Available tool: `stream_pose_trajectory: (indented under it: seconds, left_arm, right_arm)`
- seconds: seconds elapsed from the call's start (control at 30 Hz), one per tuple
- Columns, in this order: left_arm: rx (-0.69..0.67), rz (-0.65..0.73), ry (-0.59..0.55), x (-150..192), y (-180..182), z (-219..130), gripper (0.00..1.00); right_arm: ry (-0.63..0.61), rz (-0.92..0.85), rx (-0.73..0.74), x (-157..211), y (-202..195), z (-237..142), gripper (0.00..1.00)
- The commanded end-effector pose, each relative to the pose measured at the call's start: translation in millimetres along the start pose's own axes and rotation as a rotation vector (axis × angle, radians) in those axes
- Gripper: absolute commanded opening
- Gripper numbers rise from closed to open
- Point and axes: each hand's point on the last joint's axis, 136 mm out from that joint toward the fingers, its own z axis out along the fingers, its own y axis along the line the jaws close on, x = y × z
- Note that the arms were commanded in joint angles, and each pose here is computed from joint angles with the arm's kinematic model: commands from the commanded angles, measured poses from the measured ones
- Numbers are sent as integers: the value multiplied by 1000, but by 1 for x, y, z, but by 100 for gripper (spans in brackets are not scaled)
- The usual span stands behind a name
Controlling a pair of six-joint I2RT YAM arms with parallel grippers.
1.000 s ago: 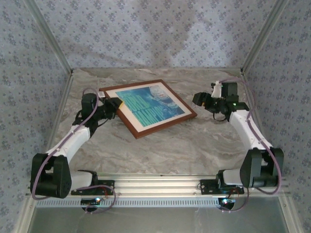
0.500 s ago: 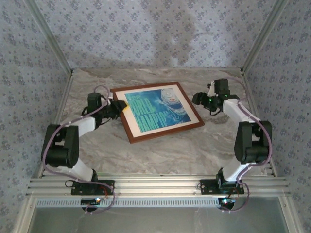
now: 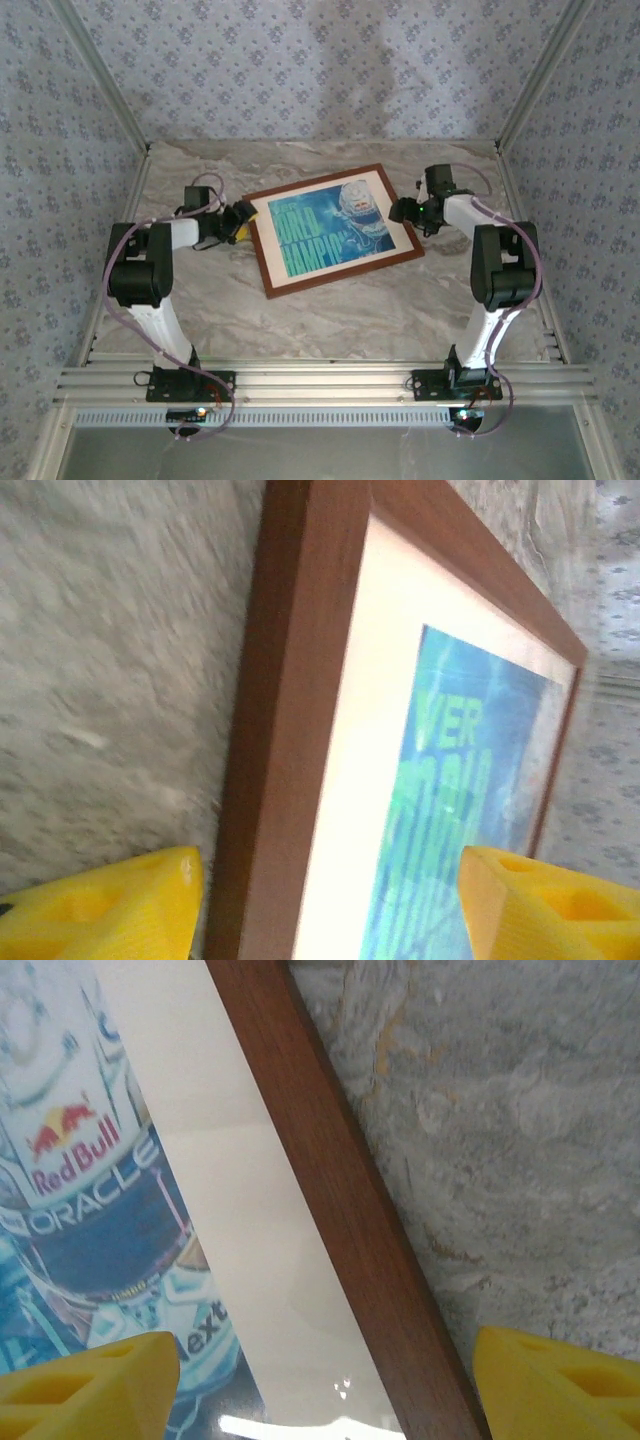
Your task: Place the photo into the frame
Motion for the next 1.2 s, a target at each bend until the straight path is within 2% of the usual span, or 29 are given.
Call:
stream_pose_trajectory:
  seconds: [0.0, 0.1, 0.3, 0.43, 0.5, 0.63, 0.73, 0.77, 0.87, 1.17]
  left_arm:
    - [-147, 122, -102, -19, 9, -24, 75]
    - [-228, 182, -190, -26, 15, -46, 79]
    - [-313, 301, -409, -38, 11, -100, 86]
    - [-334, 338, -506, -37, 13, -124, 88]
    - [-340, 346, -543, -35, 15, -134, 88]
    - [-349, 425, -640, -32, 20, -151, 92]
    - [-396, 524, -719, -29, 26, -167, 96]
    - [-425, 541, -745, -29, 31, -173, 99]
    - [-496, 570, -793, -31, 38, -185, 100]
    - [-576, 600, -838, -36, 60, -180, 100]
  right_arm:
    - [76, -58, 81, 23, -9, 3, 79]
    - [147, -78, 75, 56, -8, 2, 79]
    - [206, -140, -149, 110, 42, -30, 76]
    - [147, -153, -200, 121, 51, -64, 76]
    - [19, -153, -121, 101, 37, -79, 78]
    - [-291, -127, 163, 41, -10, -103, 84]
    - [-472, -110, 368, 7, -43, -115, 94]
    - [-496, -98, 416, 3, -51, -116, 96]
    - [-568, -80, 528, -11, -74, -114, 100]
    - [-615, -93, 567, -10, -103, -84, 100]
